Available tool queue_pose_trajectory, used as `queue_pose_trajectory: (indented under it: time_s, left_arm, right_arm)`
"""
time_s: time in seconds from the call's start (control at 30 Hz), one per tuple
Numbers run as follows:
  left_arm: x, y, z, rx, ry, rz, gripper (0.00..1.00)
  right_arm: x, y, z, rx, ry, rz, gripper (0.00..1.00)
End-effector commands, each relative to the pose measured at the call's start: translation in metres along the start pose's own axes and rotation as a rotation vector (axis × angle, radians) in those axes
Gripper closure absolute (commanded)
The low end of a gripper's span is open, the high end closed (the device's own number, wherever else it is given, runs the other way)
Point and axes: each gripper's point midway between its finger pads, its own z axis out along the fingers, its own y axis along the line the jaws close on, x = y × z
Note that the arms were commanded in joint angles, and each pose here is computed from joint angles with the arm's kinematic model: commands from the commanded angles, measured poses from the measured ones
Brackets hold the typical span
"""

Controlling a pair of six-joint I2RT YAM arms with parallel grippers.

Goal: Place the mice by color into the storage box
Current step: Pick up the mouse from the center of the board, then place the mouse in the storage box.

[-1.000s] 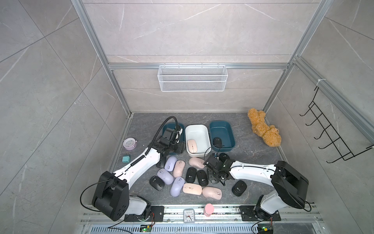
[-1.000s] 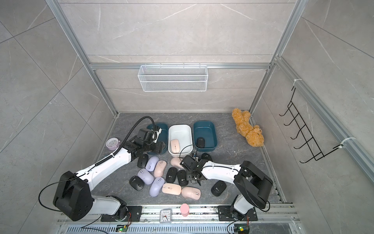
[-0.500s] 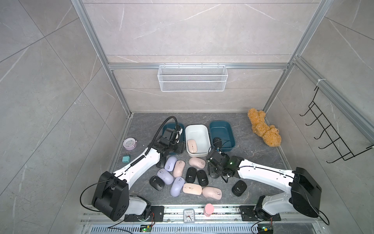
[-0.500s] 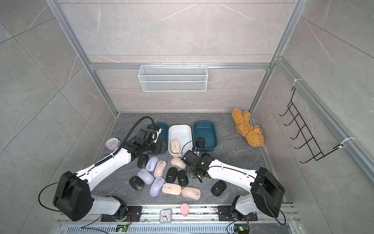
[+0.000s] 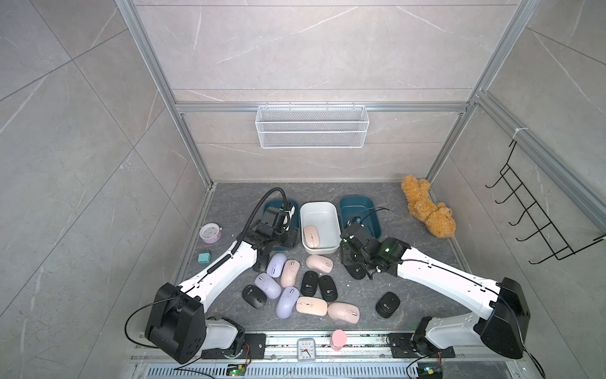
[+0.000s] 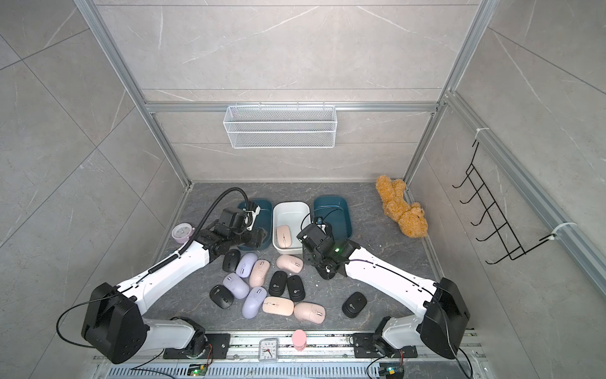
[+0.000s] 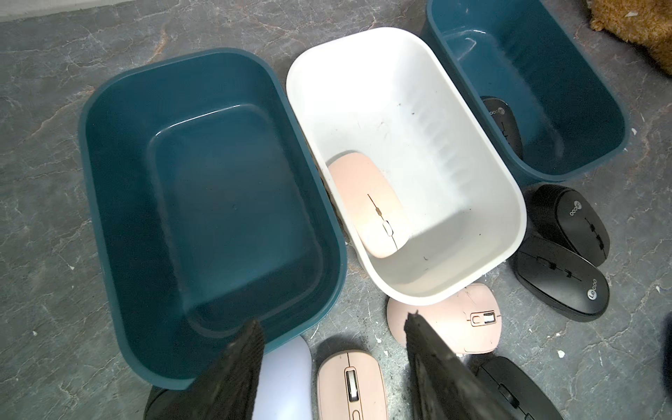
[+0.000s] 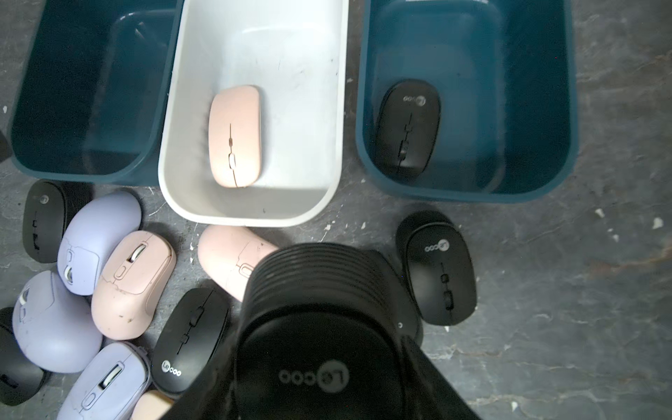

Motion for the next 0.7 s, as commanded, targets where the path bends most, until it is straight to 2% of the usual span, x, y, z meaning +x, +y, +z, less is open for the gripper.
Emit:
queue_pose_trajectory:
  time_s: [0.0,0.4,0.67]
  left_arm:
    - [-0.018,-0.003,-0.014,0.001,-0.068,0.022,0.35]
    - [-0.022,-0.001,-0.020,-0.010,-0.091,0.036,0.35]
    - [-0.024,0.002,-0.023,-0.026,-0.101,0.047,0.35]
  right_arm:
    - [-0.027,-0.007,-0.007,0.019,-0.046,-0.044,0.43]
    - [-0.081,-0.042,0.025,0.030,-0.072,-0.017,0.43]
    - [-0.095,-0.064,0.061,0.010,-0.026,0.024,0.43]
